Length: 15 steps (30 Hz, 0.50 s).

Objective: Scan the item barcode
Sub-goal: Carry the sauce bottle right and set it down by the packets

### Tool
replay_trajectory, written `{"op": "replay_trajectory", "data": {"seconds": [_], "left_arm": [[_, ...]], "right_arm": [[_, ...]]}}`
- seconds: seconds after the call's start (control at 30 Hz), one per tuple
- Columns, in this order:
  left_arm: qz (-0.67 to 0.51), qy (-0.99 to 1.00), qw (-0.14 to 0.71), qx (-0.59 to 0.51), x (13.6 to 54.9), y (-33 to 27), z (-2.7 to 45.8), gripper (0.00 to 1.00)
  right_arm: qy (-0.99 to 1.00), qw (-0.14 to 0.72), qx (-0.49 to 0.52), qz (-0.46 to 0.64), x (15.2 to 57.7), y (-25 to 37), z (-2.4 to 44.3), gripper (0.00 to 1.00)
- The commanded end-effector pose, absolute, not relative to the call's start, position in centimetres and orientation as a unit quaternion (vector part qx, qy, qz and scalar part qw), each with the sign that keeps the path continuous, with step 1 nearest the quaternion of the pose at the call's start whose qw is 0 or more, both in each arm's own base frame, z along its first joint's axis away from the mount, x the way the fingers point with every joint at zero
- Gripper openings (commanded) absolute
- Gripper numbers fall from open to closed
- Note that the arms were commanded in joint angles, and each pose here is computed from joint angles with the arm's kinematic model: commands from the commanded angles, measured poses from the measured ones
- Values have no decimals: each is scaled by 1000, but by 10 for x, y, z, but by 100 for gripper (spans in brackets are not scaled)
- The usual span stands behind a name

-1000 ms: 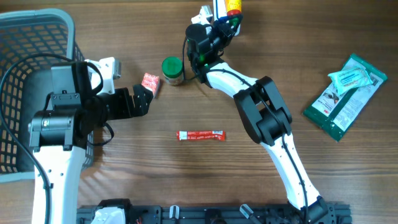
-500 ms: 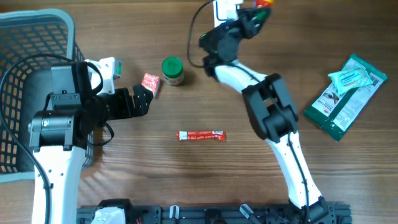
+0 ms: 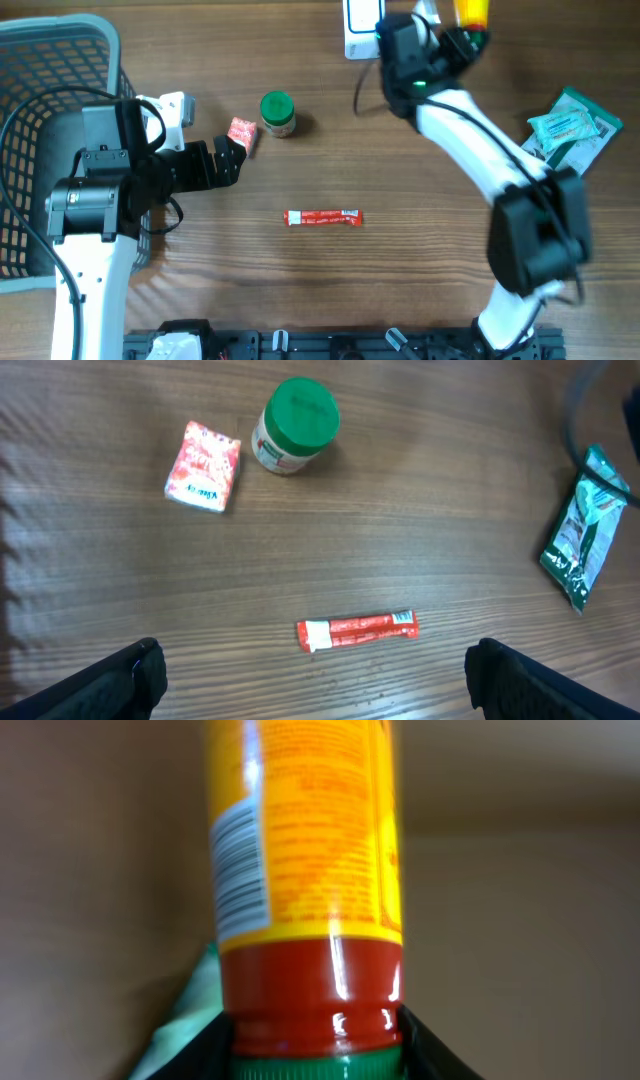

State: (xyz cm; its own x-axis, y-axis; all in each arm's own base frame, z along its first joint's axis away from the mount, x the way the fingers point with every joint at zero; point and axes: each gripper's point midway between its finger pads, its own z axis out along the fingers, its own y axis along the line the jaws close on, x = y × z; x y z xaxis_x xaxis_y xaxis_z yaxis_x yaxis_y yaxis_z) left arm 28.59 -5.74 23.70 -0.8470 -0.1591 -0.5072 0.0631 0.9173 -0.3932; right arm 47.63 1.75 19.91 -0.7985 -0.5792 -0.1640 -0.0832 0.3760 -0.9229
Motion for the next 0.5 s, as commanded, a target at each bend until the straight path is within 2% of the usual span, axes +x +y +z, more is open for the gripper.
{"op": "replay_trajectory", "data": {"seconds": [0.0,0.07,0.17,0.27,0.37,0.47], "left_arm": [[-199,938,283,-15,287,-57,240,100],[-199,938,283,-15,287,-57,240,100],[-199,938,283,-15,287,-57,240,100],[-199,938,283,-15,287,-57,240,100],[-199,938,283,-15,287,-57,241,100],[-199,938,283,-15,287,-57,240,100]], "right_arm": [[894,384,-69,-221,464,40,223,4],[916,371,-47,-147,446,14,231,4],[939,339,-54,-28,430,-8,221,4],[946,310,16,97,411,-54,204,4],[944,268,162,104,385,-119,185,4],[928,258,249,98,363,-161,182,4]]}}
